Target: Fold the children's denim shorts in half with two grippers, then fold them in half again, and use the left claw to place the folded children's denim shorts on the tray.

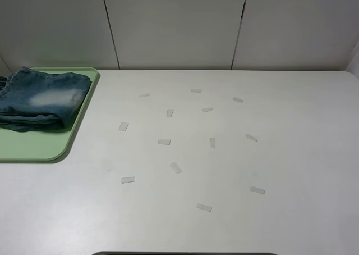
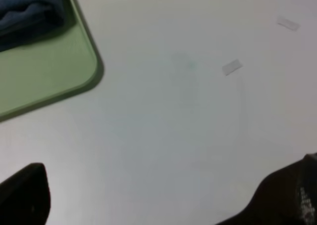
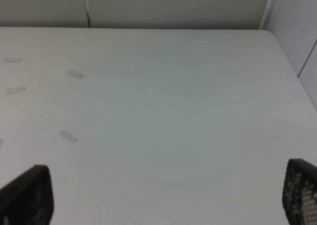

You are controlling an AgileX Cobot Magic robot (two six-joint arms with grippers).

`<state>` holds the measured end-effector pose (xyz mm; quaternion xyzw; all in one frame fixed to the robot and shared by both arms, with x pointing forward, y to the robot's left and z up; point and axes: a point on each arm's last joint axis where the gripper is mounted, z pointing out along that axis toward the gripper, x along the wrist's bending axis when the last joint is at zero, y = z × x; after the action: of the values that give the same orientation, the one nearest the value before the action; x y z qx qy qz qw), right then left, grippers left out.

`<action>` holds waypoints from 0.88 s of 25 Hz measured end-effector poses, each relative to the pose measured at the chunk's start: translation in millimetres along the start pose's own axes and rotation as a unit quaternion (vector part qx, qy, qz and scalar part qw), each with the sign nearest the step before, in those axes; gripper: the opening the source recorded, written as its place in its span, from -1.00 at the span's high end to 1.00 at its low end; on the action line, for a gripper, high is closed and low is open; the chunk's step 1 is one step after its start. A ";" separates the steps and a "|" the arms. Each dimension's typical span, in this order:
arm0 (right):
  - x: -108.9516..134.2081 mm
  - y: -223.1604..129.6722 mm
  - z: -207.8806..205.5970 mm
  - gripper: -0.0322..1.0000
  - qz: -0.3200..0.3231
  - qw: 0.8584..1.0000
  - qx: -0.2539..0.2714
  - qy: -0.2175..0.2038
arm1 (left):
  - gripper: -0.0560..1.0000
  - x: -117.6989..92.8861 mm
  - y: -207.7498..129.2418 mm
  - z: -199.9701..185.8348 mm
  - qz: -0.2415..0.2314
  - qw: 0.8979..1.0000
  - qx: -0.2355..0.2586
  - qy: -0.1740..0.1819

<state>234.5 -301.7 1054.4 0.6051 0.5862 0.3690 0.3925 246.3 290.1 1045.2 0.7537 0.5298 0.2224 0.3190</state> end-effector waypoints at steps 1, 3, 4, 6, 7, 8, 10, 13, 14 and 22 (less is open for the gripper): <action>0.0 0.0 0.0 -0.41 0.000 1.000 0.000 0.000 | -0.98 0.1 -4.3 0.7 -0.005 1.000 -0.009 0.003; 0.0 0.0 0.0 -0.41 0.000 1.000 0.000 0.000 | -0.98 0.1 -7.5 0.3 -0.008 1.000 -0.015 0.006; 0.0 0.0 0.0 -0.41 0.000 1.000 0.000 0.000 | -0.98 0.0 -9.3 -0.8 -0.010 1.000 -0.023 0.008; 0.0 0.0 0.0 -0.41 0.000 1.000 0.000 0.000 | -0.98 -0.1 -13.2 -3.8 -0.015 0.999 -0.040 0.016; 0.0 0.0 0.0 -0.41 0.000 1.000 0.000 0.000 | -0.98 -0.9 -17.0 -7.5 -0.023 0.998 -0.060 0.029; 0.0 0.0 0.0 -0.41 0.000 1.000 0.000 0.000 | -0.98 -1.4 -18.3 -8.7 -0.028 0.997 -0.067 0.035; 0.0 0.0 0.0 -0.41 0.000 1.000 0.000 0.000 | -0.98 -1.9 -19.3 -9.6 -0.033 0.996 -0.072 0.043; 0.0 0.0 0.0 -0.41 0.000 1.000 0.000 0.000 | -0.98 -1.9 -19.3 -9.5 -0.034 0.996 -0.072 0.044; 0.0 0.0 0.0 -0.41 0.000 1.000 0.000 0.000 | -0.98 -2.0 -19.3 -9.5 -0.034 0.996 -0.072 0.043; 0.3 0.0 0.0 -0.41 0.001 1.000 0.000 0.002 | -0.98 -2.0 -19.3 -9.5 -0.034 0.996 -0.072 0.043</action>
<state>234.5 -301.4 1054.4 0.6051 0.5863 0.3705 0.3910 226.6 295.2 1038.1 0.6999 0.5512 0.2813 0.3567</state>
